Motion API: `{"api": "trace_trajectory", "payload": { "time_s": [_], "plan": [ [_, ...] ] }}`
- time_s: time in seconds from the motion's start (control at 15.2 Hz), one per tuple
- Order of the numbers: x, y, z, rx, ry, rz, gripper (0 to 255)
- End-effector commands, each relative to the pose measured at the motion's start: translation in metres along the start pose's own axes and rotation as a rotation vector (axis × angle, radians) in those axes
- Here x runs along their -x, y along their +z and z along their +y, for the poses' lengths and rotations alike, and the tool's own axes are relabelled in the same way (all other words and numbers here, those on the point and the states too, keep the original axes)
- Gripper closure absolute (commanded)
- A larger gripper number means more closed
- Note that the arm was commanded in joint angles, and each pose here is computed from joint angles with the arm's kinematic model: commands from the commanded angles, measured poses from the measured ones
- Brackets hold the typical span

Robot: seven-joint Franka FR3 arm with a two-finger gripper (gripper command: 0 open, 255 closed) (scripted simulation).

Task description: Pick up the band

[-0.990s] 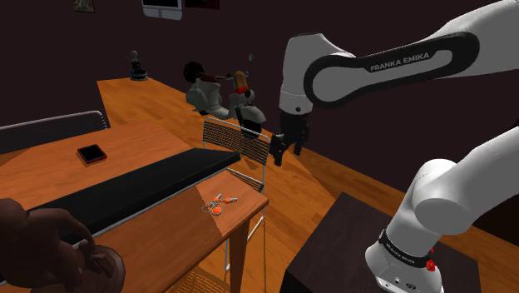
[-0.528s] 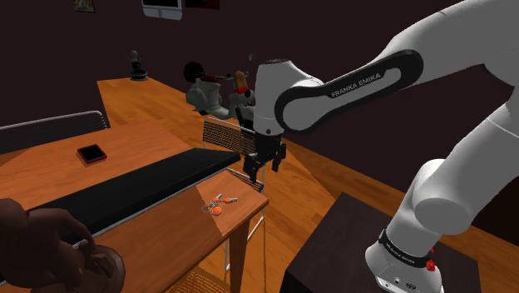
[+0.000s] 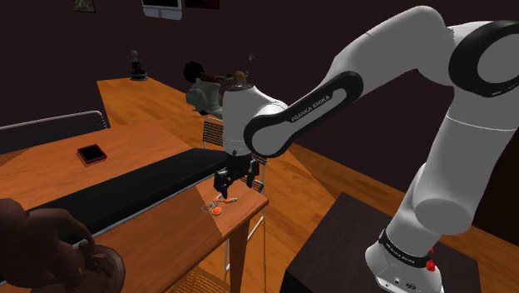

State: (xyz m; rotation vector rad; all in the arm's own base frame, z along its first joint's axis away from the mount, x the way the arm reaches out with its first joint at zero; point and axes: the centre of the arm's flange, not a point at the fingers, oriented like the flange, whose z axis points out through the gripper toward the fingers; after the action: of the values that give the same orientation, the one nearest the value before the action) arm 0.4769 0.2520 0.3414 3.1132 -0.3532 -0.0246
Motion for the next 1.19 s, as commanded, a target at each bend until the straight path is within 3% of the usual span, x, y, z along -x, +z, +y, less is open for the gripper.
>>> {"api": "trace_trajectory", "payload": {
  "time_s": [0.0, 0.26, 0.92, 0.99, 1.12],
  "plan": [
    [-0.013, 0.020, -0.018, -0.003, 0.016, 0.002, 0],
    [-0.036, 0.052, -0.053, -0.006, 0.045, 0.005, 0],
    [-0.037, 0.093, -0.054, -0.006, 0.046, 0.005, 0],
    [-0.038, 0.092, -0.054, -0.006, 0.046, 0.005, 255],
    [-0.038, 0.091, -0.054, -0.006, 0.046, 0.005, 255]
  ]
}}
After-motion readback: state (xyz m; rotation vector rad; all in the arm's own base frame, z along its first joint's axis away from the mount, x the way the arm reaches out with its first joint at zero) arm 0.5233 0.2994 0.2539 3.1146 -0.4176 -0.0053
